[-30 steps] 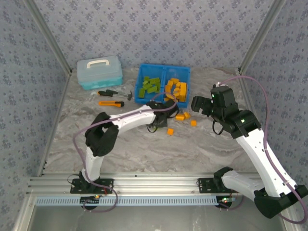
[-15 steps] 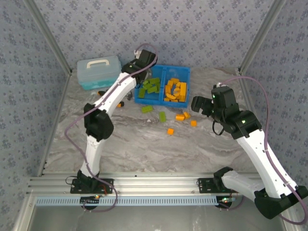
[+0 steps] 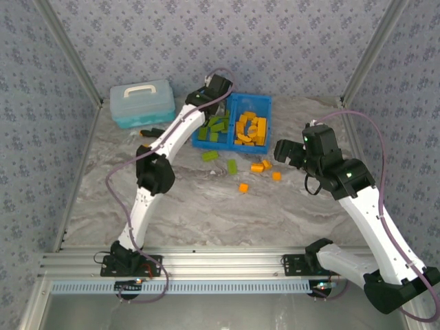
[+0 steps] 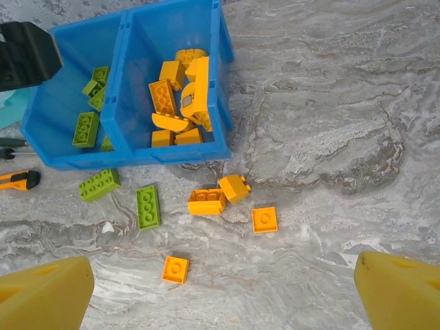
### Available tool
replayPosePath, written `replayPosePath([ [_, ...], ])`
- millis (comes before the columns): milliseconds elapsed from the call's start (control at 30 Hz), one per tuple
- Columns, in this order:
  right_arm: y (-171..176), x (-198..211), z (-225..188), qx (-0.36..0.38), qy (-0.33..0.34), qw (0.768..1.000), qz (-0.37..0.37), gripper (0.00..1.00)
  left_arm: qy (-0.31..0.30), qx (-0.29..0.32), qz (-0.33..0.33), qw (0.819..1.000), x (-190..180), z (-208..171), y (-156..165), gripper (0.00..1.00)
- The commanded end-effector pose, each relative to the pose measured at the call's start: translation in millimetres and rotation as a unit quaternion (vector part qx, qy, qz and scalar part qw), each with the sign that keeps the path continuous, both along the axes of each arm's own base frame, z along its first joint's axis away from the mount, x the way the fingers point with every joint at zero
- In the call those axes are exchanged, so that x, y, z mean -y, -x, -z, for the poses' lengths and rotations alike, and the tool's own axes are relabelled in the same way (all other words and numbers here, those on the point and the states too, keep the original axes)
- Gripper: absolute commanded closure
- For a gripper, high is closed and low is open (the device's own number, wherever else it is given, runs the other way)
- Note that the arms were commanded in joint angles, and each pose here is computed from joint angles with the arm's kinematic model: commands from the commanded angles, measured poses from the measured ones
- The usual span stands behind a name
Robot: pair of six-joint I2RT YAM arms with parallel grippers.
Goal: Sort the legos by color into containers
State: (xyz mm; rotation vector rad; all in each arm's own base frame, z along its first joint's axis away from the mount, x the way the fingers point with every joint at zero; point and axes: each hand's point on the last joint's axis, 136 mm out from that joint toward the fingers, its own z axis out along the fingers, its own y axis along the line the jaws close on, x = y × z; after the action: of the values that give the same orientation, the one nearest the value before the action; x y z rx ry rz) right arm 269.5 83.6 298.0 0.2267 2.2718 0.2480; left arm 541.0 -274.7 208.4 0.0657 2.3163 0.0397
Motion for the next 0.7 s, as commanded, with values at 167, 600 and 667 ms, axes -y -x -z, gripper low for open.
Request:
replayPosePath([
  [167, -2, -3, -8, 0.009, -0.014, 1.000, 0.003, 0.00, 0.110, 0.006, 0.004, 0.994, 4, -73, 114, 0.34],
  [600, -9, -13, 3, -0.010, -0.016, 1.000, -0.011, 0.00, 0.113, -0.144, -0.010, 0.983, 55, 101, 187, 0.33],
  [667, -8, -12, 4, -0.010, -0.017, 1.000, -0.009, 0.00, 0.101, -0.152, -0.012, 0.983, 61, 118, 182, 0.32],
])
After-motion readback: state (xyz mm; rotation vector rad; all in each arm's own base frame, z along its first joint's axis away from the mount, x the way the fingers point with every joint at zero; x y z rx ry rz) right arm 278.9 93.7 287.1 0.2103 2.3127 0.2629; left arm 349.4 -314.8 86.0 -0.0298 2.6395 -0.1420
